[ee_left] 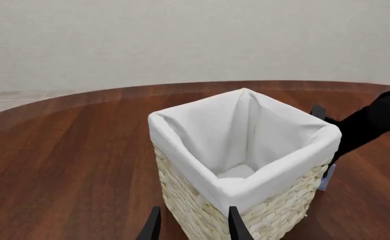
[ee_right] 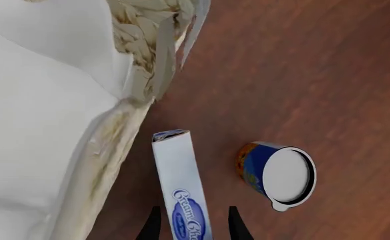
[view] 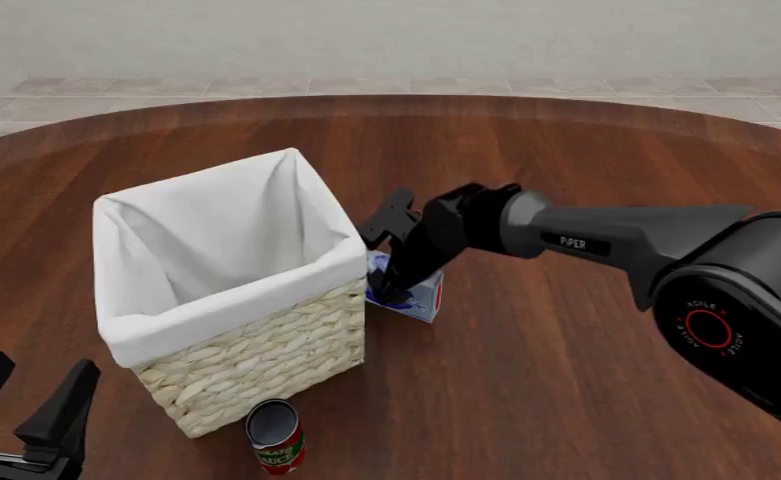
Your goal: Pick up the cream cheese box, and put it in the basket.
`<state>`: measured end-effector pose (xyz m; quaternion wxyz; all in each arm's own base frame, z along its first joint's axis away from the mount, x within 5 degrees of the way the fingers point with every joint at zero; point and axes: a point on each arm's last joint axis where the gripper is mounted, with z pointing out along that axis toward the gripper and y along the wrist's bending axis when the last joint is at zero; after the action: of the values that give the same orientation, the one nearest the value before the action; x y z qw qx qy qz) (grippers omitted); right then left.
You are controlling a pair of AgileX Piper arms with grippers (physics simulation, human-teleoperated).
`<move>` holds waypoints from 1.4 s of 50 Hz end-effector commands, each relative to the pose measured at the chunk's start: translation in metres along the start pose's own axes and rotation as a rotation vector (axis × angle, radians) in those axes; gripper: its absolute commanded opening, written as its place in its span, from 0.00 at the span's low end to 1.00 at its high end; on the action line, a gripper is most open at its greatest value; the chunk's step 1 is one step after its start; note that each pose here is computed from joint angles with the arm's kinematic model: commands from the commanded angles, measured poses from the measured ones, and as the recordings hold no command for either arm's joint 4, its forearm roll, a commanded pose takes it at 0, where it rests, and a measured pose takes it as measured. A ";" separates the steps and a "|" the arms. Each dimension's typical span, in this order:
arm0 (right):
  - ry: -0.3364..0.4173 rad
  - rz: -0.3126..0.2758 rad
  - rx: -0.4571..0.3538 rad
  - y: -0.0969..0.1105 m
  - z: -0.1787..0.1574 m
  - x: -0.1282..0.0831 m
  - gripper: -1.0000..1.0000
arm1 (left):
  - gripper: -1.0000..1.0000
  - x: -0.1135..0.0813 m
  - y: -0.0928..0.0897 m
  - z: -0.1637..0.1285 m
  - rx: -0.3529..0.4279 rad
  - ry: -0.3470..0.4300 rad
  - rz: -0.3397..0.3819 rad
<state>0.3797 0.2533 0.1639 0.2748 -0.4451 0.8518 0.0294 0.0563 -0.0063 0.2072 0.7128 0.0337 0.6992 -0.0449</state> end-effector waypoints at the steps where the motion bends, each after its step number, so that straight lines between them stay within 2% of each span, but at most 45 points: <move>1: 0.011 0.004 -0.003 0.001 0.007 0.007 1.00 | 1.00 0.000 0.000 0.000 0.002 0.003 0.003; 20: 0.008 -0.005 -0.004 0.003 0.008 0.007 1.00 | 1.00 0.000 0.000 0.000 0.003 0.002 0.004; 24: -0.022 -0.033 0.002 0.007 -0.001 0.004 1.00 | 1.00 0.000 0.000 0.000 0.002 0.003 0.003; 25: -0.023 -0.025 0.003 0.006 -0.002 0.003 0.00 | 1.00 0.000 0.000 0.000 0.002 0.003 0.004; 40: -0.076 0.012 0.033 -0.003 -0.031 0.000 0.00 | 1.00 0.000 0.000 0.000 0.008 0.004 0.004; 49: -0.127 0.044 0.060 -0.010 -0.067 -0.003 0.00 | 1.00 0.000 -0.001 0.000 0.017 0.004 0.004; 51: -0.131 0.049 0.078 -0.020 -0.072 -0.001 0.00 | 1.00 0.000 -0.001 0.000 0.017 0.003 0.003; 62: -0.189 0.070 0.096 -0.019 -0.114 -0.005 0.00 | 1.00 0.000 -0.001 0.000 0.024 0.002 0.005; 64: -0.210 0.089 0.103 -0.021 -0.127 -0.008 0.00 | 1.00 0.000 -0.001 0.000 0.024 0.003 0.004; 70: -0.228 0.101 0.133 -0.035 -0.151 -0.011 0.00 | 1.00 0.000 -0.002 0.000 0.027 0.002 0.005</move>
<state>0.3507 0.2121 0.2643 0.3673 -0.4007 0.8386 0.0364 0.0562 -0.0076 0.2070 0.7116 0.0433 0.6994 -0.0512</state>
